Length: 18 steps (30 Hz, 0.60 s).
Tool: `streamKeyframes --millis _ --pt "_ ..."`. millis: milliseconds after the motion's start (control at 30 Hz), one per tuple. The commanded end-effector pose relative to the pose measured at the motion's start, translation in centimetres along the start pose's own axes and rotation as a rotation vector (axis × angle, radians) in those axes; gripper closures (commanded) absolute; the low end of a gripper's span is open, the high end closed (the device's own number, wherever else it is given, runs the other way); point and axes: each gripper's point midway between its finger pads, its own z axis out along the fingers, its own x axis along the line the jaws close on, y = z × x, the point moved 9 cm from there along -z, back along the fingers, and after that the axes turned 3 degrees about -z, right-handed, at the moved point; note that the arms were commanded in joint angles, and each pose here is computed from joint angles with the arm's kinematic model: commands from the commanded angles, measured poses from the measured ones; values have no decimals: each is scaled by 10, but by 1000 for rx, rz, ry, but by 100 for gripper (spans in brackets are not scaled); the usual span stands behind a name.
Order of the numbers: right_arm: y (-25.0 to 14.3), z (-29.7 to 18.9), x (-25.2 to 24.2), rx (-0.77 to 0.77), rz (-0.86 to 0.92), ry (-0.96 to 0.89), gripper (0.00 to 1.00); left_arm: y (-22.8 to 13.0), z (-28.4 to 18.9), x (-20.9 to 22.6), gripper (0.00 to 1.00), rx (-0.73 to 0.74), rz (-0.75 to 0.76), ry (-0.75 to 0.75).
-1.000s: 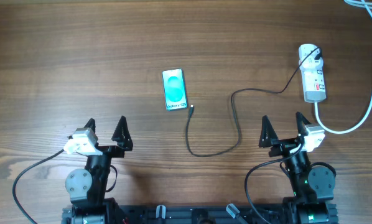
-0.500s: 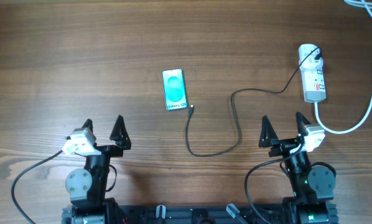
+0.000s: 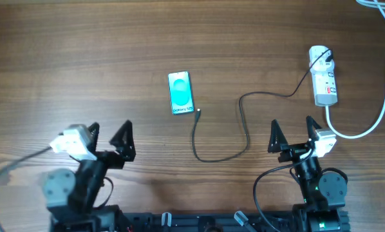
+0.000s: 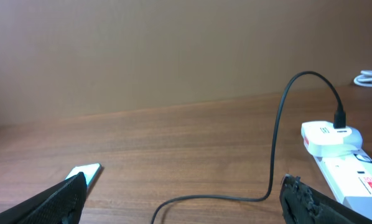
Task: Plug charger to phone and switch on socket
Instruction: 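Move the left gripper forward over the light-blue phone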
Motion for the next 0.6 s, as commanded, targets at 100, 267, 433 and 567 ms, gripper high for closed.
streamKeyframes --millis 100,267,433,567 --pt "2 -1 -1 -18 -16 -16 0 93 4 -52 0 227 -86 34" --pt "2 -1 -1 -18 -16 -16 0 153 29 -74 0 425 -133 123" --pt "2 -1 -1 -18 -16 -16 0 189 70 -83 0 551 -93 193" --pt "2 -1 -1 -18 -16 -16 0 185 114 -82 0 665 -76 255"
